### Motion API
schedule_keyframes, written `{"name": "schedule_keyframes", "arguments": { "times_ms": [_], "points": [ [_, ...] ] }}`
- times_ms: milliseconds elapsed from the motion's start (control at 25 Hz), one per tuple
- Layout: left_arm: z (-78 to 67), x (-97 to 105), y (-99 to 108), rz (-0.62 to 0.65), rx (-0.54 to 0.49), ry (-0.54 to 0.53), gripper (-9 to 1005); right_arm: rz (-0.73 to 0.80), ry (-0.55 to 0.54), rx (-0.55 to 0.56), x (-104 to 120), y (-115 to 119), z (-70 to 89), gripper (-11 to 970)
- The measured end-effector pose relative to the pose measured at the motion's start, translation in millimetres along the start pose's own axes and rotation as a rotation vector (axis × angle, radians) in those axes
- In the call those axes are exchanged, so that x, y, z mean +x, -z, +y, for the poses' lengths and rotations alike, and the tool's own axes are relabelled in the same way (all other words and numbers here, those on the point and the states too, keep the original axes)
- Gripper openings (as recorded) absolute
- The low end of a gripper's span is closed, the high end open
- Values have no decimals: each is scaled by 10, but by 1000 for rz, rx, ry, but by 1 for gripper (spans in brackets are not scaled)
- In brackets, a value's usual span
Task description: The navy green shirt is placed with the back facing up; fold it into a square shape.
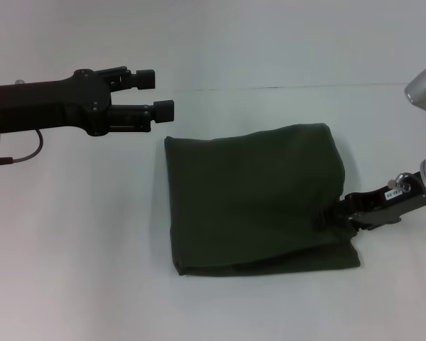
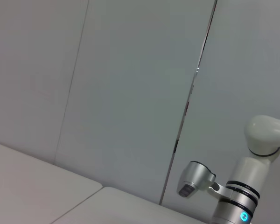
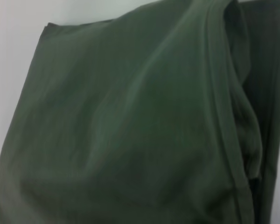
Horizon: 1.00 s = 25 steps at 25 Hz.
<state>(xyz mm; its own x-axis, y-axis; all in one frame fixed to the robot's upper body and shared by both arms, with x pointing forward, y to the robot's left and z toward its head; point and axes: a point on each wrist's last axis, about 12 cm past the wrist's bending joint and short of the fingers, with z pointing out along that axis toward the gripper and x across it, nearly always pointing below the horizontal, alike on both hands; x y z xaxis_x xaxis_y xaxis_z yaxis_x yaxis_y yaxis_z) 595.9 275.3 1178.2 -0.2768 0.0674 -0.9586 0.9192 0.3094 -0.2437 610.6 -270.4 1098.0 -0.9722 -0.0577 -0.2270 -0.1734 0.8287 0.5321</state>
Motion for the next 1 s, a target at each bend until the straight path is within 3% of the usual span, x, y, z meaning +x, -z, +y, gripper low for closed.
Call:
{"name": "schedule_keyframes", "arguments": {
  "times_ms": [120,880,1000],
  "points": [
    [0,-5,-3,-1,1,-1,918,2,-1,-5,5,7,2,869],
    [0,-21,3,-9,3,-8,918,4,36,-4,-23,94,-11,100],
    [1,-25,4,-10,2,-10,917,-2,40,-24,-47,162,10,88]
  ]
}}
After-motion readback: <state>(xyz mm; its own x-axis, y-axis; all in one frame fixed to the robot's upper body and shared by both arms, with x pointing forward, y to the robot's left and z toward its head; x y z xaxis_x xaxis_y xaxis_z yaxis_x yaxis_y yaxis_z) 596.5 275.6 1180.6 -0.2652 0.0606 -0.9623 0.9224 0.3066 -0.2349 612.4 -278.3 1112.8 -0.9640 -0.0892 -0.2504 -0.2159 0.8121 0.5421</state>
